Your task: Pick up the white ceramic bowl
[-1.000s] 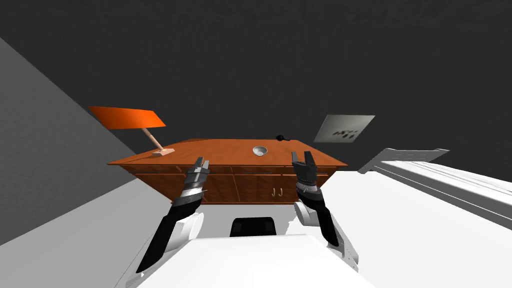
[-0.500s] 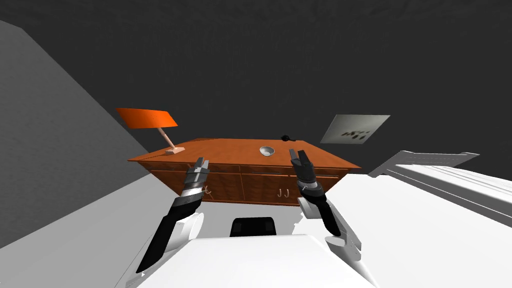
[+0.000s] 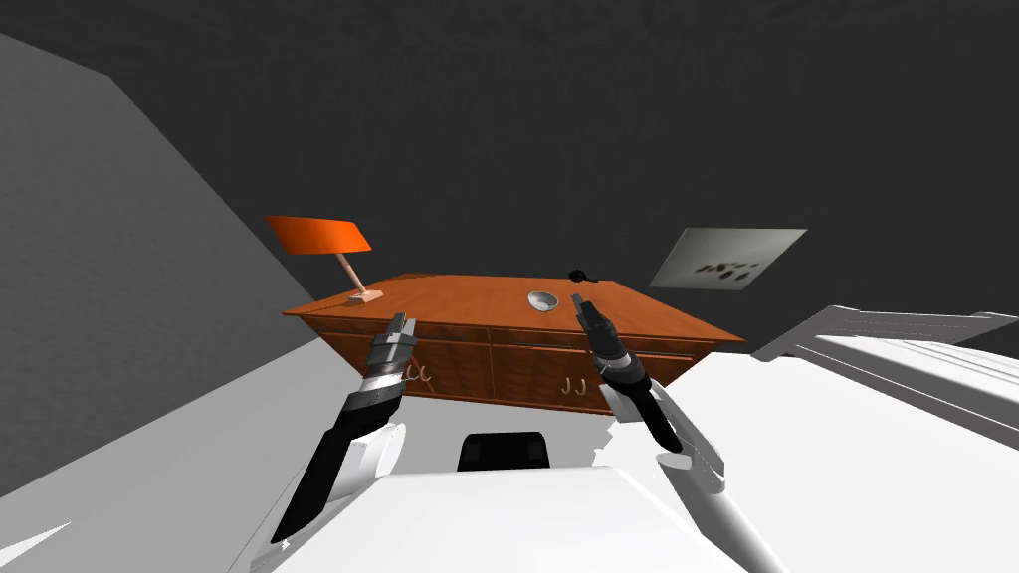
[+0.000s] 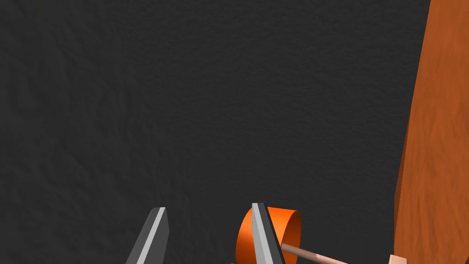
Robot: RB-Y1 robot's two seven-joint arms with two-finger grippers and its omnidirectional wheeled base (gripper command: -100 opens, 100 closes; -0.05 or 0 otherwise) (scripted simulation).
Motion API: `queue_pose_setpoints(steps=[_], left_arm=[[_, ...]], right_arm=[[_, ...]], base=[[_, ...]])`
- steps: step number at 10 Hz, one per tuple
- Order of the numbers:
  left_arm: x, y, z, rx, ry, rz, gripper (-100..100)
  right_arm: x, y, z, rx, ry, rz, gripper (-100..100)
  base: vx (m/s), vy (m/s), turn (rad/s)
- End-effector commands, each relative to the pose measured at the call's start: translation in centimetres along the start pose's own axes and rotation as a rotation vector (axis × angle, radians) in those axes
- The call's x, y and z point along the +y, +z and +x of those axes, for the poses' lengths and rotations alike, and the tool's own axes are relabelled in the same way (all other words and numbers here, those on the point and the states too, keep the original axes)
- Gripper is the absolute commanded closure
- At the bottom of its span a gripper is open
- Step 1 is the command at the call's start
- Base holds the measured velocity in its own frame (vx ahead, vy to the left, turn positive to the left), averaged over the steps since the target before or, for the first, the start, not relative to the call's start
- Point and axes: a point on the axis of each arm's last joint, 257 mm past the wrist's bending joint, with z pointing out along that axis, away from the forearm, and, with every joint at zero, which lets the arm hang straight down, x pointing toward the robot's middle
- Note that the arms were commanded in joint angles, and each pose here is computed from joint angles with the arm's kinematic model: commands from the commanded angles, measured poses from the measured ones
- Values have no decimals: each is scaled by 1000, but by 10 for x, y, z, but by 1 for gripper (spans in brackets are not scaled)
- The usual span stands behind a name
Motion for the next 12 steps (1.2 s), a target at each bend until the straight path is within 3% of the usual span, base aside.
queue_pose_setpoints(steps=[1, 4, 12], left_arm=[[0, 0, 0, 0, 0, 0, 0], [0, 0, 0, 0, 0, 0, 0], [0, 0, 0, 0, 0, 0, 0]], right_arm=[[-1, 1, 7, 64, -58, -25, -100], [-3, 1, 14, 138, -114, -49, -100], [-32, -13, 37, 422, -352, -112, -100]], base=[[3, 91, 100], [11, 85, 52], [3, 81, 73]])
